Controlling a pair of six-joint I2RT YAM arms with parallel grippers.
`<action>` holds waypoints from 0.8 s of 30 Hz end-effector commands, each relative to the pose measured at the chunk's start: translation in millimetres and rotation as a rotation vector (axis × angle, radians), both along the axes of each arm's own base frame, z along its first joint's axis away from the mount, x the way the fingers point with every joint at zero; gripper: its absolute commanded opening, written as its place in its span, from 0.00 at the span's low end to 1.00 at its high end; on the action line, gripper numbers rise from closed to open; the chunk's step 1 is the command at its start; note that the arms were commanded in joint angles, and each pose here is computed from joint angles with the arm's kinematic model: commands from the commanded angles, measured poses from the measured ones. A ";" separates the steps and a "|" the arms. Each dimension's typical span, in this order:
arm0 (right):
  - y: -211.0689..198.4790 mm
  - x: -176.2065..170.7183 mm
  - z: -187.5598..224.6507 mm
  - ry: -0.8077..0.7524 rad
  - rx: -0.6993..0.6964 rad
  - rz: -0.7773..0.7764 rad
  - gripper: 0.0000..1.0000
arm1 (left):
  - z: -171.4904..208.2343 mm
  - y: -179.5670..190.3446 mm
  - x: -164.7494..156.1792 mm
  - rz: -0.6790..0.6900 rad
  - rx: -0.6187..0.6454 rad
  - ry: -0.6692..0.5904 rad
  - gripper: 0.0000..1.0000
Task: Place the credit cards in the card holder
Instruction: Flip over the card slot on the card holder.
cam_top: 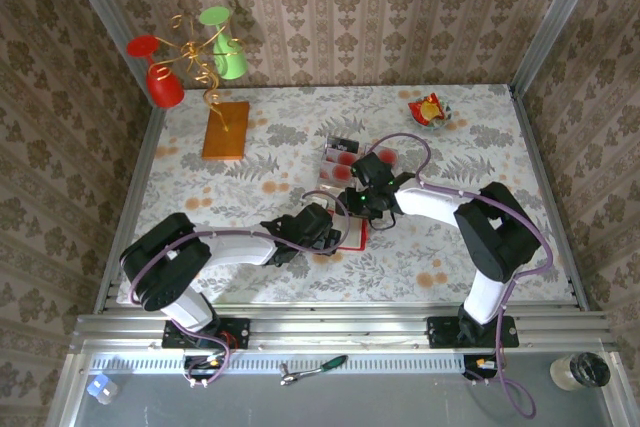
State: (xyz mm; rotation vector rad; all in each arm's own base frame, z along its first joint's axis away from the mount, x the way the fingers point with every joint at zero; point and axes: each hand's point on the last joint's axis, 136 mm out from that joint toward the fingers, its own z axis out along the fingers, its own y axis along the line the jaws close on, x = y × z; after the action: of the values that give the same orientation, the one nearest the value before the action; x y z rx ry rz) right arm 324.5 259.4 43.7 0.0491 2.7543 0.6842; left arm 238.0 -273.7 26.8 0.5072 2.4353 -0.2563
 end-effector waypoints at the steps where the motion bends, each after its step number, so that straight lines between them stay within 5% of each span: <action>1: -9.4 -5.6 -8.5 0.024 -0.034 -0.020 0.44 | -10.6 10.5 -5.3 0.011 0.048 0.014 1.00; 7: -8.5 -6.3 -12.5 0.034 -0.030 -0.022 0.52 | -9.8 10.9 -5.2 0.011 0.049 0.011 1.00; 24: 24.7 -9.7 20.5 0.026 0.134 0.073 0.51 | 20.3 9.8 5.2 0.016 0.001 -0.035 1.00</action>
State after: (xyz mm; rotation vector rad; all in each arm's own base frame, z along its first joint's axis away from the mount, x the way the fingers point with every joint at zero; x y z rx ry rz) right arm 315.3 271.5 45.9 0.0209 2.7712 0.8019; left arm 238.8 -271.6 31.3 0.5009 2.4303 -0.2555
